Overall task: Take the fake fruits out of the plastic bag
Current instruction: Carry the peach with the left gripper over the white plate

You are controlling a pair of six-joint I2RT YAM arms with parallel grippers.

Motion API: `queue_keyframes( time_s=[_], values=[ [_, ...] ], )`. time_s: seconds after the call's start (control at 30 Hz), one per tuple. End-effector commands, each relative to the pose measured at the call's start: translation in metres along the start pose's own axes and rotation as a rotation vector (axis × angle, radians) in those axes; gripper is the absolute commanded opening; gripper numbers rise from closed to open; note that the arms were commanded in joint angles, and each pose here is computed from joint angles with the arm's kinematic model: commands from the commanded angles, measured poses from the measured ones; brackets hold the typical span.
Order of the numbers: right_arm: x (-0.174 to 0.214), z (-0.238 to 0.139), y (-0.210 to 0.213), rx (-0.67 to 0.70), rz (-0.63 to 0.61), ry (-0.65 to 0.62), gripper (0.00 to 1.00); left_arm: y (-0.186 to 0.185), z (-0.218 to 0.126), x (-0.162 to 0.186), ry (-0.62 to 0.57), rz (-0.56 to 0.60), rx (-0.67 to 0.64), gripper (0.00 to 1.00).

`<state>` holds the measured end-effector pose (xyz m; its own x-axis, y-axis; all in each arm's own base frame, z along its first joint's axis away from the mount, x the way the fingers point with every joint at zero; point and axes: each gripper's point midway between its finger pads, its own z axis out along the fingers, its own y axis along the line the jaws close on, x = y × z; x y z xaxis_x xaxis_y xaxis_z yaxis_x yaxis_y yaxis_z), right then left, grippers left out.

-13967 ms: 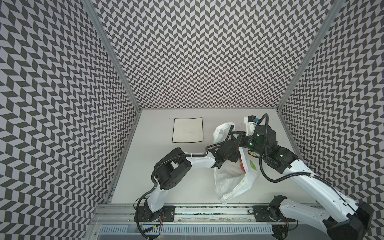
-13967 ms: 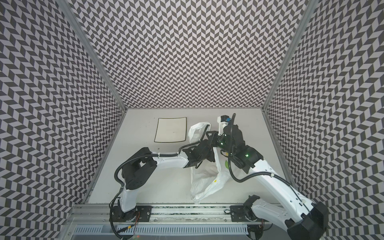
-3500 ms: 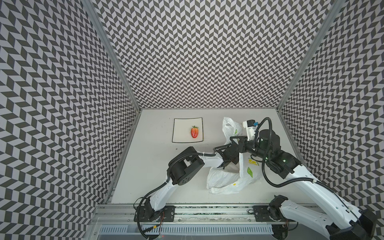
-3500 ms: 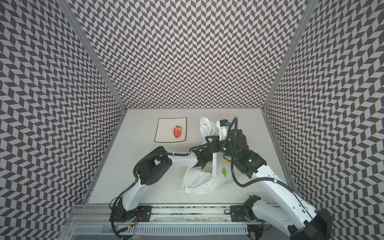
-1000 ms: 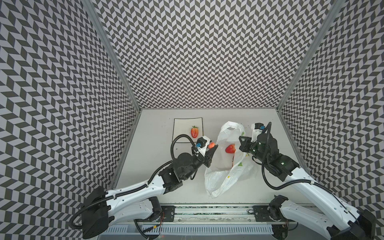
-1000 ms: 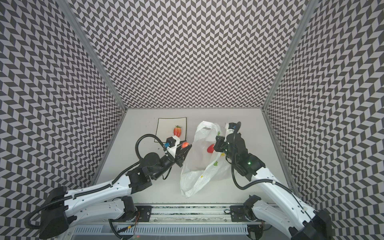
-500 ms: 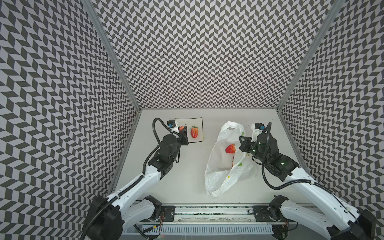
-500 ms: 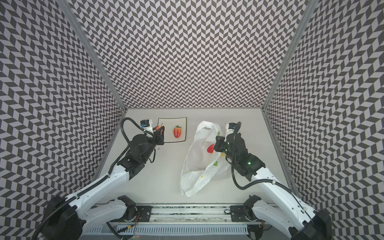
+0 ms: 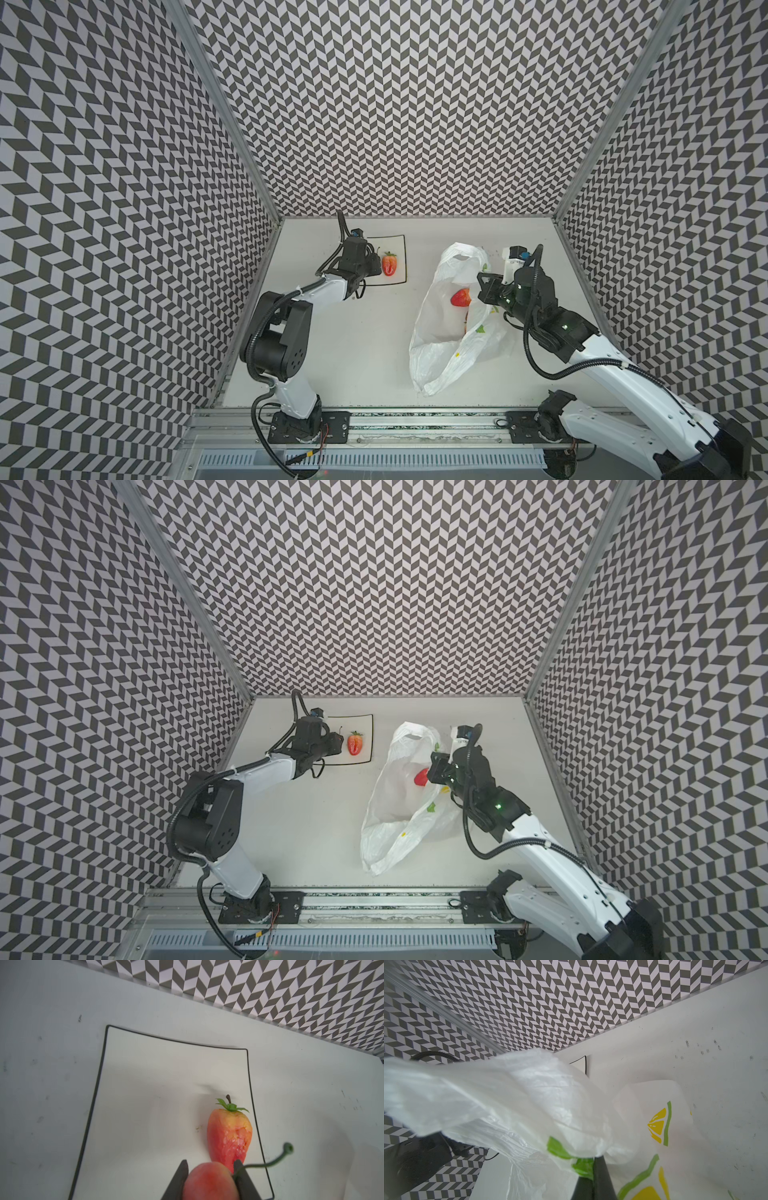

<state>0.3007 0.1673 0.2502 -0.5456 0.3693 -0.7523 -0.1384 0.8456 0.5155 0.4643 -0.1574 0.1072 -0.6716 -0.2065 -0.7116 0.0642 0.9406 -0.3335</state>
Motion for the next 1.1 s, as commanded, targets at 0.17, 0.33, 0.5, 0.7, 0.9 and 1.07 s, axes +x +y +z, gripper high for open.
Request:
queue_keyframes(
  time_s=[0.17,0.33,0.5,0.7,0.9,1.07],
  values=[
    [-0.015,0.000,0.014,-0.053,0.020,-0.048,0.00,0.002,0.031,0.013,0.095,-0.031,-0.004,0.18],
    [-0.014,0.000,0.014,-0.054,0.022,-0.047,0.00,0.011,0.041,0.020,0.118,-0.039,-0.044,0.20],
    [-0.015,-0.001,0.015,-0.057,0.022,-0.049,0.00,0.020,0.041,0.028,0.123,-0.050,-0.081,0.22],
    [-0.015,-0.001,0.016,-0.061,0.020,-0.047,0.00,0.028,0.041,0.035,0.132,-0.064,-0.111,0.40],
    [-0.017,-0.004,0.016,-0.063,0.019,-0.054,0.00,0.030,0.033,0.025,0.110,-0.057,-0.117,0.53],
    [-0.017,-0.005,0.016,-0.061,0.016,-0.057,0.00,0.027,0.018,0.004,0.064,-0.049,-0.110,0.61]
  ],
)
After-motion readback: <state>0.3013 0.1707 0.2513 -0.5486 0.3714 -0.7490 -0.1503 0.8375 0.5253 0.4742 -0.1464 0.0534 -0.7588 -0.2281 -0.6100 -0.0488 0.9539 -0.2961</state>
